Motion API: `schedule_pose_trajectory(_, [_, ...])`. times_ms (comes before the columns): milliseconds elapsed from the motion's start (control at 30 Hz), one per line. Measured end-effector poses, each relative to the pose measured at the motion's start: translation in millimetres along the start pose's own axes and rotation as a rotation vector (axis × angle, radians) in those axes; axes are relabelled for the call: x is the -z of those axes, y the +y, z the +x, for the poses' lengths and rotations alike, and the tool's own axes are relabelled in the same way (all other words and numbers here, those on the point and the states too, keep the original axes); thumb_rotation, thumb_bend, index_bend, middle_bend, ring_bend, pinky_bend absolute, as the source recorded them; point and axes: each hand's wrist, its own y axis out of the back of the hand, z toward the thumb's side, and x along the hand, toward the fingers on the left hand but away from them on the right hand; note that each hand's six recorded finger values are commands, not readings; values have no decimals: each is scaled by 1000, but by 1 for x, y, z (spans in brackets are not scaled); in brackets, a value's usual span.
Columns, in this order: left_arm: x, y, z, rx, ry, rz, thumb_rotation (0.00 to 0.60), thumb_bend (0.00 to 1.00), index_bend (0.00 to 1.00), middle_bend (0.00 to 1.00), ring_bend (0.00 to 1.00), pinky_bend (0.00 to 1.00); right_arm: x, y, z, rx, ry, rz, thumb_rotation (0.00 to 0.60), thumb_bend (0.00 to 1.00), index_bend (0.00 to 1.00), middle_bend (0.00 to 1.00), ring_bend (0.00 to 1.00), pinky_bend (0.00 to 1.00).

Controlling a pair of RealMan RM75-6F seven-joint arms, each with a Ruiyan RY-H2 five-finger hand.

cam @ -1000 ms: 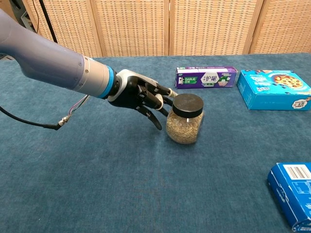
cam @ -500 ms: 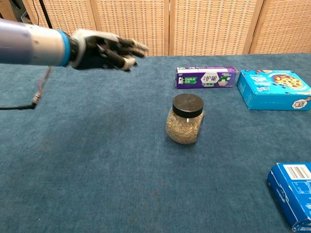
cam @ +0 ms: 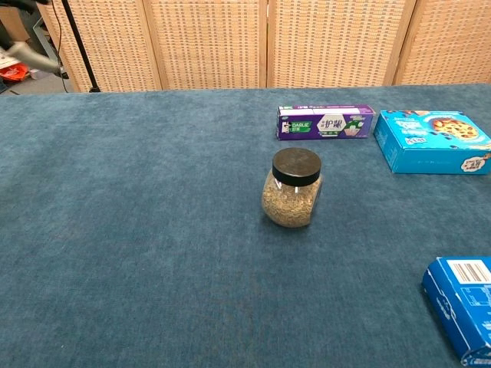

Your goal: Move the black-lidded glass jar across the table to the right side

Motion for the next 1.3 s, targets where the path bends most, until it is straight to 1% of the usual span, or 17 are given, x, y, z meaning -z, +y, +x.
schedule_pose_trajectory(100, [25, 11, -22, -31, 60, 31, 600, 0, 0, 0, 0, 0, -15, 5, -11, -23, 56, 21, 600, 48, 16, 0, 0, 0])
schedule_pose_trajectory(133, [33, 14, -31, -40, 81, 36, 600, 0, 0, 0, 0, 0, -22, 7, -16, -32, 81, 33, 600, 80, 23, 0, 0, 0])
schedule_pose_trajectory(200, [47, 19, -46, -53, 112, 55, 600, 0, 0, 0, 0, 0, -34, 10, -22, -46, 121, 57, 600, 191, 33, 0, 0, 0])
schedule_pose_trajectory(233, [57, 23, -57, -63, 135, 72, 600, 0, 0, 0, 0, 0, -44, 9, -27, -59, 155, 69, 600, 285, 39, 0, 0, 0])
schedule_pose_trajectory(300, [69, 25, -75, -79, 169, 88, 600, 0, 0, 0, 0, 0, -61, 6, -33, -91, 212, 71, 600, 512, 51, 0, 0, 0])
schedule_pose_trajectory(333, [77, 25, -89, -90, 195, 98, 600, 0, 0, 0, 0, 0, -73, 4, -38, -116, 251, 72, 600, 586, 53, 0, 0, 0])
schedule_pose_trajectory(400, [87, 24, -110, -102, 239, 116, 600, 0, 0, 0, 0, 0, -94, 0, -45, -152, 317, 76, 600, 783, 58, 0, 0, 0])
schedule_pose_trajectory(467, [94, 23, -130, -107, 284, 140, 600, 0, 0, 0, 0, 0, -117, -4, -53, -189, 394, 84, 600, 915, 69, 0, 0, 0])
schedule_pose_trajectory(533, [96, 23, -145, -110, 314, 164, 600, 0, 0, 0, 0, 0, -142, -7, -62, -213, 471, 101, 600, 984, 93, 0, 0, 0])
schedule_pose_trajectory(633, [91, 29, -158, -127, 330, 197, 600, 0, 0, 0, 0, 0, -174, -11, -73, -218, 562, 140, 600, 1000, 127, 0, 0, 0])
schedule_pose_trajectory(733, [85, 34, -166, -148, 322, 202, 600, 0, 0, 0, 0, 0, -202, -20, -79, -227, 623, 156, 600, 1000, 137, 0, 0, 0])
schedule_pose_trajectory(933, [81, 39, -175, -168, 305, 181, 600, 0, 0, 0, 0, 0, -254, -39, -87, -261, 700, 125, 600, 1000, 138, 0, 0, 0])
schedule_pose_trajectory(1133, [83, 42, -176, -169, 299, 156, 600, 0, 0, 0, 0, 0, -294, -54, -86, -278, 765, 121, 600, 1000, 145, 0, 0, 0])
schedule_pose_trajectory(1300, [83, 44, -179, -170, 290, 146, 600, 0, 0, 0, 0, 0, -327, -69, -91, -296, 788, 113, 600, 1000, 167, 28, 0, 0])
